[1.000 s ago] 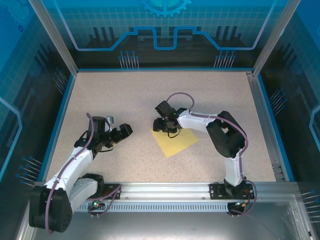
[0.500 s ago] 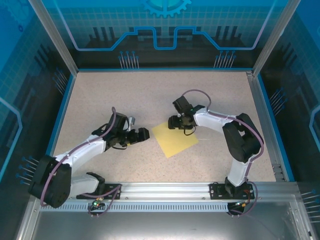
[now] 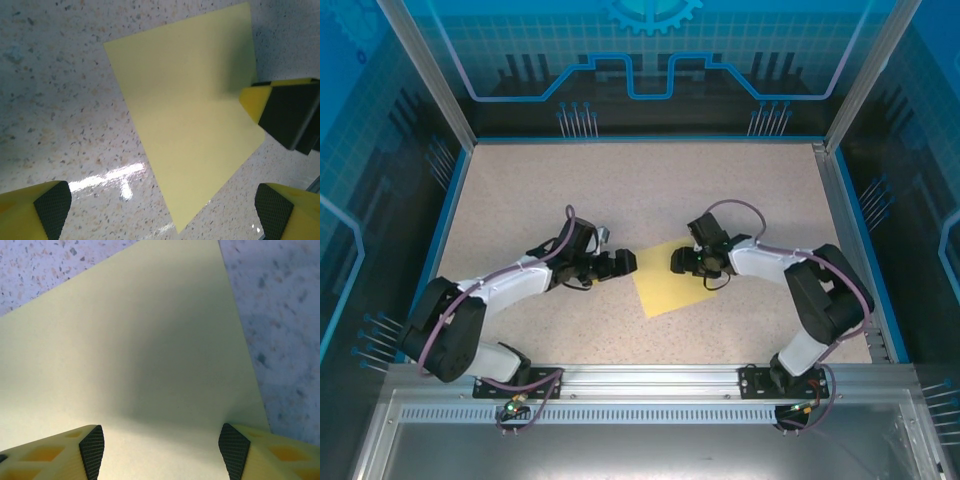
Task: Fold a paper plane with a square sheet of paper (pick it up from the middle)
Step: Move the square sheet of paper to the center of the table.
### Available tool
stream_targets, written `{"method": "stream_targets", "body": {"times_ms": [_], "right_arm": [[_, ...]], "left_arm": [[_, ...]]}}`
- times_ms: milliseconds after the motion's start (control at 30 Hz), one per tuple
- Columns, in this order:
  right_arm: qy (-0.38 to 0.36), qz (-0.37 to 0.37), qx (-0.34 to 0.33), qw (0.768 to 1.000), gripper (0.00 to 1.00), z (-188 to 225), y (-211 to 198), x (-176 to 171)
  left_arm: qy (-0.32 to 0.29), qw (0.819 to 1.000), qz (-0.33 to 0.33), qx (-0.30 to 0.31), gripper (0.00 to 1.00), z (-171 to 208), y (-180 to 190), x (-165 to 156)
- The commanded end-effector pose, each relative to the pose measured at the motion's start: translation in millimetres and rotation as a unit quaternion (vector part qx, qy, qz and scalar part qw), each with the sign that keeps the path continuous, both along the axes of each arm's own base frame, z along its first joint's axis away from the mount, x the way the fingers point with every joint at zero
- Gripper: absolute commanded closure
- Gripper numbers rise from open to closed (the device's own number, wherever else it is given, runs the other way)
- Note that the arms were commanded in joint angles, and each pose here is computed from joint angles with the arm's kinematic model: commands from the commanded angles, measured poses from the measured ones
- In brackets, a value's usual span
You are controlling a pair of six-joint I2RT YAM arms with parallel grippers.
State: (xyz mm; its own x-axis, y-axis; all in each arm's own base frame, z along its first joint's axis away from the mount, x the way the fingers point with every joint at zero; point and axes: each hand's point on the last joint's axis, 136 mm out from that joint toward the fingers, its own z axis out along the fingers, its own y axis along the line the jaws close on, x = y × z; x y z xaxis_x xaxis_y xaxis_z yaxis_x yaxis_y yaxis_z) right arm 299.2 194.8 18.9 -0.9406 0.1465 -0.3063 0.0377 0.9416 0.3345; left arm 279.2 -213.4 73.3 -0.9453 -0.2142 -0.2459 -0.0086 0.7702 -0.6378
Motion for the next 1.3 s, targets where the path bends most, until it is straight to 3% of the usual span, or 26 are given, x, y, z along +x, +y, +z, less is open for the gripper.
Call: {"method": "stream_targets", "body": {"times_ms": [0,267,433,600,700,800,1067,1267], "right_arm": [[0.087,-0.082,0.014,0.993,0.32,-34.0,-6.6,-49.3],[0.038,-0.116,0.000,0.993,0.31,-10.3,12.4,-67.4],[-0.025,-0.010,-0.060,0.998,0.22,32.7,10.9,-56.7],[-0.029,0.119,-0.130,0.984,0.11,51.9,21.0,-61.6],[-0.008,0.153,-0.159,0.975,0.01,49.9,22.8,-63.7],[0.013,0.139,-0.204,0.969,0.01,48.3,18.6,-59.0],[0.043,0.147,-0.100,0.983,0.03,27.8,78.0,-65.1],[0.066,0.148,-0.129,0.978,0.04,0.2,75.3,-59.7]], "left_arm": [[-0.008,1.000,0.002,-0.029,0.02,11.6,-15.0,12.3],[0.002,1.000,-0.001,-0.027,0.01,7.7,-25.2,19.3],[-0.006,1.000,0.014,-0.002,0.02,7.3,-14.4,19.1],[-0.025,0.996,0.070,0.048,0.01,7.1,14.4,17.9],[-0.044,0.993,0.096,0.056,0.01,12.2,27.0,15.7],[-0.065,0.990,0.109,0.062,0.02,18.7,36.9,12.1],[-0.103,0.980,0.134,0.109,0.02,28.4,68.5,1.4],[-0.111,0.977,0.136,0.119,0.02,30.8,77.2,-0.9]]}}
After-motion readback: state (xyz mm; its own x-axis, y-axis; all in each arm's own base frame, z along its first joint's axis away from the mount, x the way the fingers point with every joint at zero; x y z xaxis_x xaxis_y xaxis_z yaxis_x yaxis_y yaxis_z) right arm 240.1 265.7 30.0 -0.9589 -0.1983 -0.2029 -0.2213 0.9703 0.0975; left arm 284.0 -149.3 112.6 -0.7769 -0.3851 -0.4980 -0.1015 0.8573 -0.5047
